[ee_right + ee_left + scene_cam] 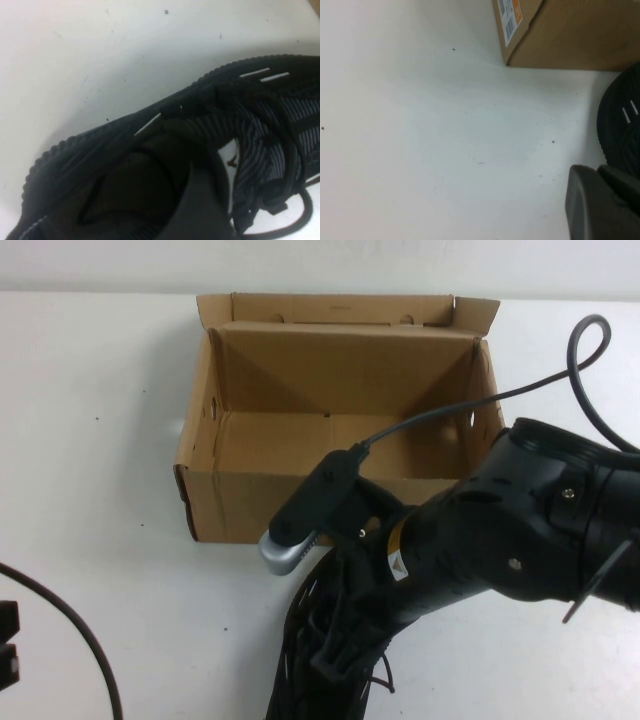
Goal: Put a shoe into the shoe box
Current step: Pick up the shoe from the table
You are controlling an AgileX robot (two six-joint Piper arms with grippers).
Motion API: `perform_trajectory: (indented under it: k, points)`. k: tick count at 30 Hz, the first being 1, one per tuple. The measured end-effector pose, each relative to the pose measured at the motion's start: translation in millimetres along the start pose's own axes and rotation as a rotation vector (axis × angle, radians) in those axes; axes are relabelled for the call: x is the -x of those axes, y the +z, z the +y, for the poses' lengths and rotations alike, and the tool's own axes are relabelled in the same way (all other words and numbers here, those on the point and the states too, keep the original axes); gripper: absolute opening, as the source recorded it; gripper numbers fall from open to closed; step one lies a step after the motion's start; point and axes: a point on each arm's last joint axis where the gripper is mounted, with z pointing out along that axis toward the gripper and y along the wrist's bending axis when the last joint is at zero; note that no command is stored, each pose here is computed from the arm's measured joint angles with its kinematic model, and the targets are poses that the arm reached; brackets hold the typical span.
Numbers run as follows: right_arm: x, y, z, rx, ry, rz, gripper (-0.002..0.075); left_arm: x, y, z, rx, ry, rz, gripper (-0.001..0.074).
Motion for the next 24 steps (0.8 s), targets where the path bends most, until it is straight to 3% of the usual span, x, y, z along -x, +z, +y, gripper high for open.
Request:
perform_trajectory:
  k: [13,24]
  points:
    - [2,8,2,0.017,0.018,-0.001,0.0526,0,0,0,0.0,0.0,0.0,-0.0002]
    - [-2,42,-5,-0.049,-0.042,0.091,0.0519,0,0,0,0.0,0.0,0.0,-0.0002]
